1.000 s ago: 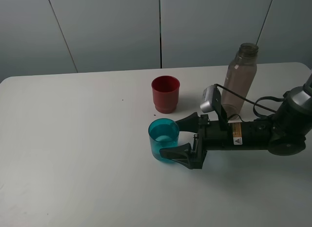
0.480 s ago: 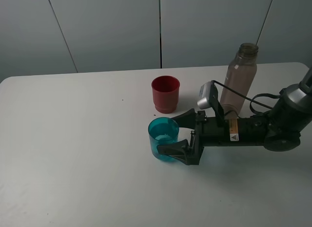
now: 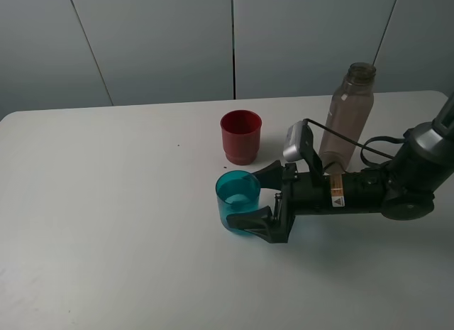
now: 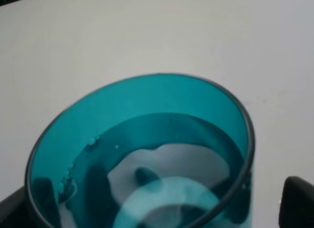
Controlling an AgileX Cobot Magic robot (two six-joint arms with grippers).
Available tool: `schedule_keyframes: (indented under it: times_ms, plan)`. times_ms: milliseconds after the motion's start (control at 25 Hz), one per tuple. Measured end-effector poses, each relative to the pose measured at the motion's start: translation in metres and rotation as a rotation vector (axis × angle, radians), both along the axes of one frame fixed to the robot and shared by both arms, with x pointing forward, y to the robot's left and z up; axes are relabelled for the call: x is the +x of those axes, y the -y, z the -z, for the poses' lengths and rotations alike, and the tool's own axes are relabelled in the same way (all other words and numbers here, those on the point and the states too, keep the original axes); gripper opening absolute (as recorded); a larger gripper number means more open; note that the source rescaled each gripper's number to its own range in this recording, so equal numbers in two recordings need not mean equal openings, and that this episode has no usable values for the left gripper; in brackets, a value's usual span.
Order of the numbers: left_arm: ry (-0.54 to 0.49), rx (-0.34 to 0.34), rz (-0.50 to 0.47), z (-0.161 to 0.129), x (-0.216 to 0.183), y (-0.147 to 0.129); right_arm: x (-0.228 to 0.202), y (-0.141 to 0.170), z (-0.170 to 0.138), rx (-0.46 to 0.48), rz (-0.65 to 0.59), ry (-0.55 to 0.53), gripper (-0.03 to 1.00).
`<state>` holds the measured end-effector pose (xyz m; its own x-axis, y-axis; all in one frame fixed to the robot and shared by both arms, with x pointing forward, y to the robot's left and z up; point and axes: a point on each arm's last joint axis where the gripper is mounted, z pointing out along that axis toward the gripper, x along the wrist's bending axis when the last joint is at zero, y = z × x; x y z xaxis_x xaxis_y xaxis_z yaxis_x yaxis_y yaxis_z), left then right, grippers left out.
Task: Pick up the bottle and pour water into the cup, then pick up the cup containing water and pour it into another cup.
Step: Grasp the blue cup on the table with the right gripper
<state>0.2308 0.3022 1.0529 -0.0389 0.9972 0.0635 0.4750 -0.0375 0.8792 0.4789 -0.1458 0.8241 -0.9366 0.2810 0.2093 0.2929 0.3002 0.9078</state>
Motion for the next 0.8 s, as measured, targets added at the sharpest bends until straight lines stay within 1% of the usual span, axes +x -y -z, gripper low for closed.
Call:
schedule_keyframes:
  times_ms: [800]
  plan:
    - [0.000,-0.002,-0.001,0.0000,0.0000,0.0000,-0.0026,-0.0071,0.0012,-0.016,-0.023,-0.010,1.00]
